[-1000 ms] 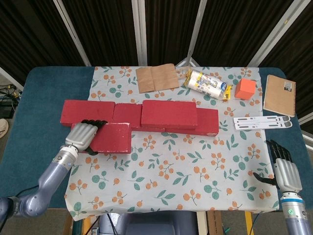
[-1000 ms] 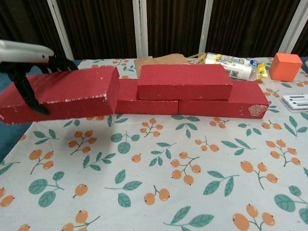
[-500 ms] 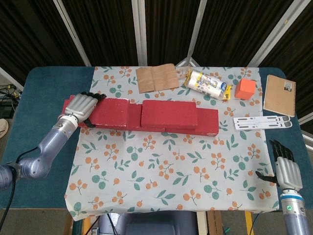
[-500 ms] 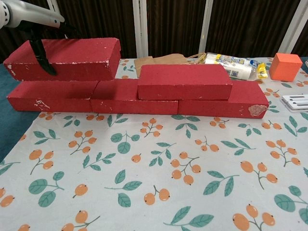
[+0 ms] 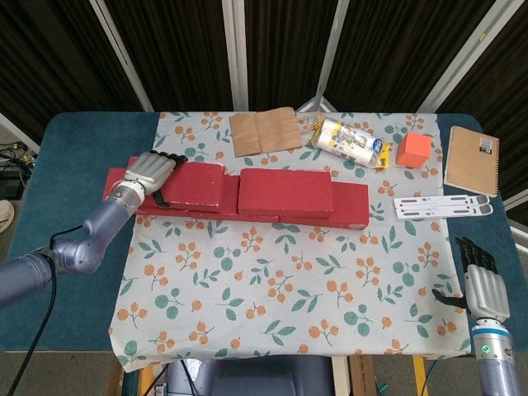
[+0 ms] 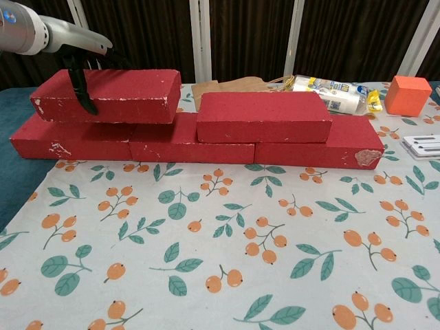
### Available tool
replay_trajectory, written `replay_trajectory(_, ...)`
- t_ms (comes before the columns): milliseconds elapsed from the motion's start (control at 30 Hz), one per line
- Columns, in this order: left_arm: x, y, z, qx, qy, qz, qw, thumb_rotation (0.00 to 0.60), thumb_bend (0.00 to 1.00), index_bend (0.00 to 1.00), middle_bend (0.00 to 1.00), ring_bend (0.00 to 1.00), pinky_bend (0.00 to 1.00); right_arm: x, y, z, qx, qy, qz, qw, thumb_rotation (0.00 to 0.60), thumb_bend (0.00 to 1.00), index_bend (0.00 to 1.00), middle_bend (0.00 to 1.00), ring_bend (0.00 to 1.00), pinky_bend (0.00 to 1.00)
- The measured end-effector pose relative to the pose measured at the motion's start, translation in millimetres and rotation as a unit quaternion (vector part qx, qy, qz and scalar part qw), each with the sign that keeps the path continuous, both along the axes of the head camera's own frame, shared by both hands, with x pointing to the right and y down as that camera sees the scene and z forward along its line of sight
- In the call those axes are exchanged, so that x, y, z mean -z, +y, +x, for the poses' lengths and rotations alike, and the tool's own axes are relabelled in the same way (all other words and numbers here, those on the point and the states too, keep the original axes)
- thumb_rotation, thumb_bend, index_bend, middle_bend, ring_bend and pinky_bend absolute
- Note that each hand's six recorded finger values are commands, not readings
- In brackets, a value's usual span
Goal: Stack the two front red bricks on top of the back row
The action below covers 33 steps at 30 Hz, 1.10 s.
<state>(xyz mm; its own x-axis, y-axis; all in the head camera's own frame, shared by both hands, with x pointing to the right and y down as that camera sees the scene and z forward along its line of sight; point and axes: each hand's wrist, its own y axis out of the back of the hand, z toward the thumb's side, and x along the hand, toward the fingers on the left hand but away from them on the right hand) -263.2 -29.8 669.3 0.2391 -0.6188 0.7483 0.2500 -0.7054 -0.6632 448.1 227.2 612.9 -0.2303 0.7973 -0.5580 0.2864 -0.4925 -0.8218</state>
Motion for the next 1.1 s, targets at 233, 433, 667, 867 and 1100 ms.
replay_trajectory(233,-11.8,-0.8,8.2,-0.009,-0.001,-0.002,1.0000,0.600,0.20,0.29,0.27,0.25,0.24,-1.4,-0.4,-1.5,0.000,0.000,-0.001,1.0000,0.600,0.20,0.00,0.03,0.00,0.00)
replay_trajectory(433,-15.4,-5.8,12.2,-0.003,0.002,0.008,1.0000,0.600,0.20,0.29,0.27,0.25,0.24,-2.3,-0.3,-0.9,-0.001,0.000,-0.002,1.0000,0.600,0.20,0.00,0.03,0.00,0.00)
replay_trajectory(667,-21.2,-3.5,10.2,0.003,-0.005,0.002,1.0000,0.600,0.20,0.29,0.27,0.25,0.24,-2.5,-0.8,-0.1,-0.001,-0.001,-0.002,1.0000,0.600,0.20,0.00,0.03,0.00,0.00)
replay_trajectory(867,-24.4,-1.1,14.6,0.005,-0.008,-0.002,1.0000,0.600,0.20,0.29,0.27,0.25,0.25,-1.2,-1.0,0.6,-0.003,-0.002,0.001,1.0000,0.600,0.20,0.00,0.03,0.00,0.00)
replay_trajectory(1100,-28.3,0.6,20.1,0.016,-0.005,0.001,0.9999,0.600,0.20,0.29,0.27,0.25,0.25,-0.9,-0.8,2.1,-0.005,-0.005,0.000,1.0000,0.600,0.20,0.00,0.03,0.00,0.00)
